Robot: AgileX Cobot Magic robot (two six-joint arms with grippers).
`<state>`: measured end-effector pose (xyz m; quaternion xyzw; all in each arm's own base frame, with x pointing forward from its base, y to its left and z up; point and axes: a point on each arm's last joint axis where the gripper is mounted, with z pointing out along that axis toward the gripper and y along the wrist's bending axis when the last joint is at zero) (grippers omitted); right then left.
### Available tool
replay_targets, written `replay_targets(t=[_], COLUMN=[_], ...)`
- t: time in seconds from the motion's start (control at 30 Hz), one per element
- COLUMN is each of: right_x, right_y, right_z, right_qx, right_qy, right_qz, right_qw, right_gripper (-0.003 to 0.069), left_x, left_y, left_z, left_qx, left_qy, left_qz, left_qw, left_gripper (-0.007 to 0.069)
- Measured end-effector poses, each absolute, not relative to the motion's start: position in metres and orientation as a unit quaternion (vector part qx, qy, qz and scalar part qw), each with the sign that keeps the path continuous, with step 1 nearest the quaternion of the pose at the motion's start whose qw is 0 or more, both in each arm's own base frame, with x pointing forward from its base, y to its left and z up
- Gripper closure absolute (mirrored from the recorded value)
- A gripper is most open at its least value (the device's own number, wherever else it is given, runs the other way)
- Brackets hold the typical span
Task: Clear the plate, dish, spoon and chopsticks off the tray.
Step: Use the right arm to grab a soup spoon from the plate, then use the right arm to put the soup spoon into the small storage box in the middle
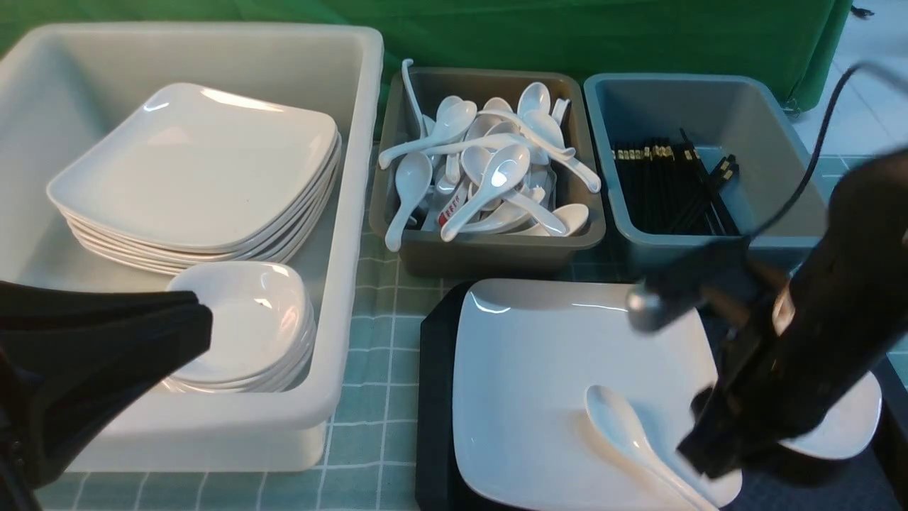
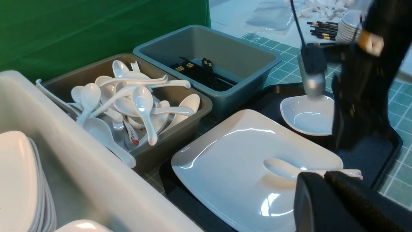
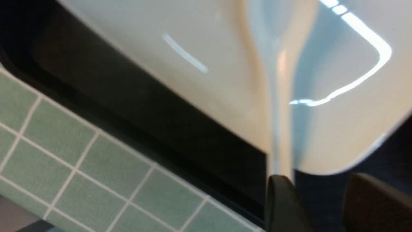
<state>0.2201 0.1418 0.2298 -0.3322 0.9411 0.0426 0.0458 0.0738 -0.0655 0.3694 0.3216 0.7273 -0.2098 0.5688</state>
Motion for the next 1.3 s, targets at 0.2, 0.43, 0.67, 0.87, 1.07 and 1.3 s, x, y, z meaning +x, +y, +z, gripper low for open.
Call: replay_targets(t=[0.2, 0.43, 0.67, 0.87, 1.07, 1.3], right_x=[0.223, 0.238, 0.244, 0.245, 0.251, 0.306], right_y=[0.151, 0.158, 0.161, 0.162, 0.167, 0.192], right_z=[0.202, 0.171, 0.162, 0.162, 0.18, 0.286], right_qx=[-0.33, -0.331, -0.322, -0.329, -0.332, -0.272], right_qy=[0.942, 0.941, 0.945, 0.942, 0.94, 0.9], right_qz=[0.042, 0.029, 0.024, 0.024, 0.029, 0.106], right_qw=[0.052, 0.056, 0.058, 0.063, 0.071, 0.322], right_gripper=[0.0195, 0.0264, 0.0284, 0.0461, 0.0461, 0.0461], left_x=[0.074, 0.074, 0.074, 0.074, 0.073, 0.073], left_y=[-0.066, -0.066, -0.066, -0.066, -0.067, -0.066], left_z=[0.369, 0.369, 0.369, 0.37, 0.37, 0.371], left_qx=[0.322, 0.322, 0.322, 0.321, 0.32, 0.325], left_qy=[0.727, 0.727, 0.727, 0.727, 0.725, 0.721], left_qz=[-0.21, -0.21, -0.21, -0.212, -0.219, -0.214], left_qw=[0.569, 0.569, 0.569, 0.569, 0.569, 0.573], left_gripper=[0.0608, 0.0608, 0.0608, 0.0608, 0.0608, 0.0608])
